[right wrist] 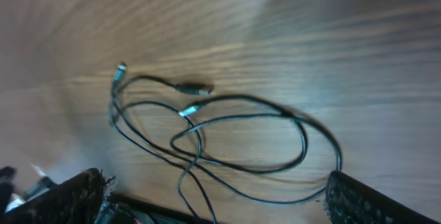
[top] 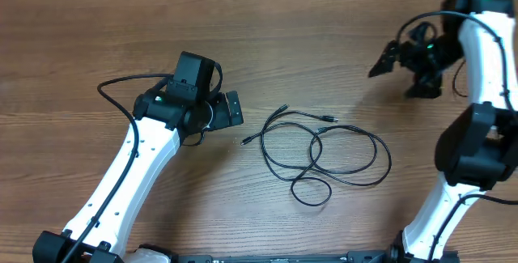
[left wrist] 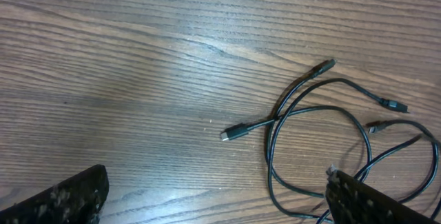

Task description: Untangle cables

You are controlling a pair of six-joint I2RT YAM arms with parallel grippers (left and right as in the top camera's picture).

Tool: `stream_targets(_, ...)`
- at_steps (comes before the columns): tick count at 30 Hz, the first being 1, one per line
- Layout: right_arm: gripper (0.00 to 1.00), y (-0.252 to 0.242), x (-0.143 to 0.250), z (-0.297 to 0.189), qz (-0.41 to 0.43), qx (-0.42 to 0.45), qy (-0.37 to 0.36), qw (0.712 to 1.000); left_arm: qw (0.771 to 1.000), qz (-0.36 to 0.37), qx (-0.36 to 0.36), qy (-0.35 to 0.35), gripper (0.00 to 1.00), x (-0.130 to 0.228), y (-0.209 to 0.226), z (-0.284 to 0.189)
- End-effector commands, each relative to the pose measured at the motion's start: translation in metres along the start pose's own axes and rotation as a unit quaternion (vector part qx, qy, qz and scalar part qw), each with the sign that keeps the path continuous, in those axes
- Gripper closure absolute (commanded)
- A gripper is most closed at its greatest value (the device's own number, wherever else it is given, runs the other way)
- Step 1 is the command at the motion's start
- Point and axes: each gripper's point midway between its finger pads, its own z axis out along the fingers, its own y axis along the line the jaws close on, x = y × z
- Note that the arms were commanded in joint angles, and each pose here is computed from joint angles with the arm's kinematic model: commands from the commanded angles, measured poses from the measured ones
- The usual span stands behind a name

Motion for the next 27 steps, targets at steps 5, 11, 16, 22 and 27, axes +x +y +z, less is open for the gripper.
stream_targets(5,0.00,0.028,0.044,-0.003,-0.021,0.041,0.000,0.999,1.000,0.014,-0.005,-0.004,0.00,-0.001,0.000,-0.005)
stream_targets(11,0.00,0.050,0.091,0.016,-0.060,0.059,0.030,0.996,1.000,0.014,-0.005,-0.004,0.00,-0.001,0.000,-0.005)
stream_targets(16,0.00,0.054,0.107,0.051,-0.060,0.076,0.064,0.993,1.000,0.014,-0.005,-0.004,0.00,-0.001,0.000,-0.005)
stream_targets(22,0.09,0.041,0.135,0.099,-0.035,0.103,0.116,0.987,1.000,0.014,-0.005,-0.004,0.00,-0.001,0.000,-0.005)
stream_targets(27,0.16,0.035,0.170,0.131,-0.050,0.136,0.164,0.976,1.000,0.014,-0.005,-0.004,0.00,-0.001,0.000,-0.005)
